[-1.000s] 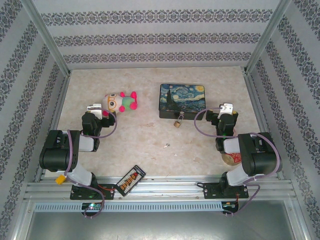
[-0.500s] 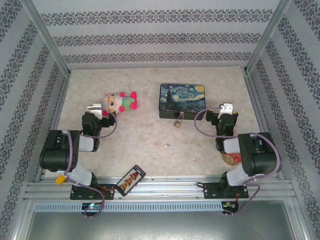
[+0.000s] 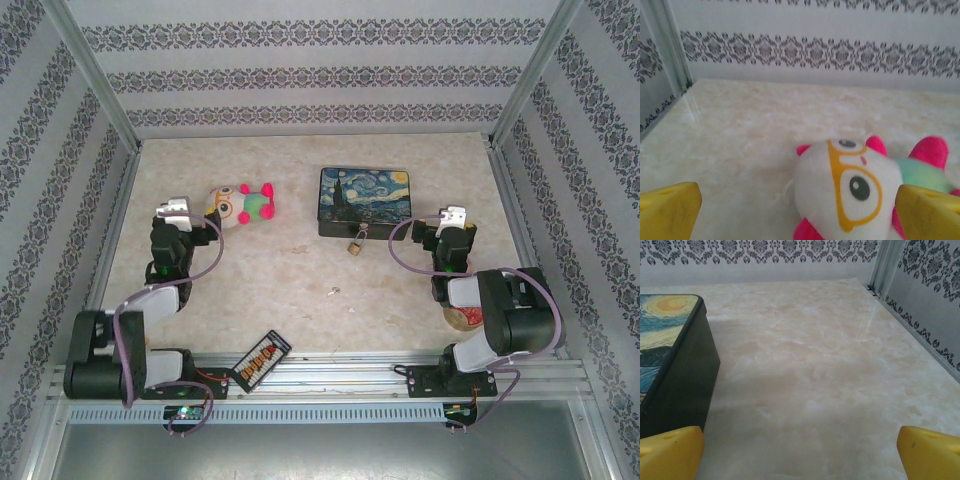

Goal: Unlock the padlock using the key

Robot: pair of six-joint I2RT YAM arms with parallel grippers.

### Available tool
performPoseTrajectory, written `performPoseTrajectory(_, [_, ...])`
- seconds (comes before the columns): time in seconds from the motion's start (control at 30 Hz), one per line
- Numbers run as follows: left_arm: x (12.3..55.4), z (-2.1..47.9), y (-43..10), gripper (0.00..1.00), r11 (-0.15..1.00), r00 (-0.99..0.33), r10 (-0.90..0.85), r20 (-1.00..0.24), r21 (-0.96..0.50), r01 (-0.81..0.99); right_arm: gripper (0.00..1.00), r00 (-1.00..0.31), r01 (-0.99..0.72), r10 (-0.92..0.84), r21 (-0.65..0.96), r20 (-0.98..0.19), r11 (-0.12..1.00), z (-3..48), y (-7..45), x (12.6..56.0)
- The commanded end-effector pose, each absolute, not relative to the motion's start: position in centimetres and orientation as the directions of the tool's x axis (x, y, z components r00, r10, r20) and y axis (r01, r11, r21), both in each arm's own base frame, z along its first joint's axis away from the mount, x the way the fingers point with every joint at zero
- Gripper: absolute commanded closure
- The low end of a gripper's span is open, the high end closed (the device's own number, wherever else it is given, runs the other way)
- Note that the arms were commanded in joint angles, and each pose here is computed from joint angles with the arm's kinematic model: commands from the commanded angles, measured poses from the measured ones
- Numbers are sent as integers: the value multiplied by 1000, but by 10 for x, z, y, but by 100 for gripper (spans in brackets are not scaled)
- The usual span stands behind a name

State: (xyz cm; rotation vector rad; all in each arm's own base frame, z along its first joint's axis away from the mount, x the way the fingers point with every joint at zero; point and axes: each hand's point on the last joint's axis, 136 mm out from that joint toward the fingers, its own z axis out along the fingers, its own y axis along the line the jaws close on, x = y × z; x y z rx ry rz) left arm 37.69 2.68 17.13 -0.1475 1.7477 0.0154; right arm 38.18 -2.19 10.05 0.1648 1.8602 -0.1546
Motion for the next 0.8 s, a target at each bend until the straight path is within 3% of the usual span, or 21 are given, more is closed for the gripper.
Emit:
performPoseTrajectory(0.0, [369, 177, 24, 1, 976, -222, -199, -955, -172, -133, 2, -230, 178, -1, -43, -973, 983, 126, -13, 386])
performPoseTrajectory(0.2, [356, 197, 18, 1, 913, -200, -402, -893, -377, -153, 2, -252, 249, 12, -53, -968, 967, 177, -25, 379])
performPoseTrajectory(0.4, [353, 204, -14, 1, 847, -265, -531, -805, -511, -147, 2, -388, 271, 204, 100, -899, 957, 183, -18, 367])
performPoseTrajectory(0.77, [379, 172, -159, 1, 836, -527, -455, -718, -548, 24, 3, -635, 239, 380, 296, -672, 925, 158, 23, 384])
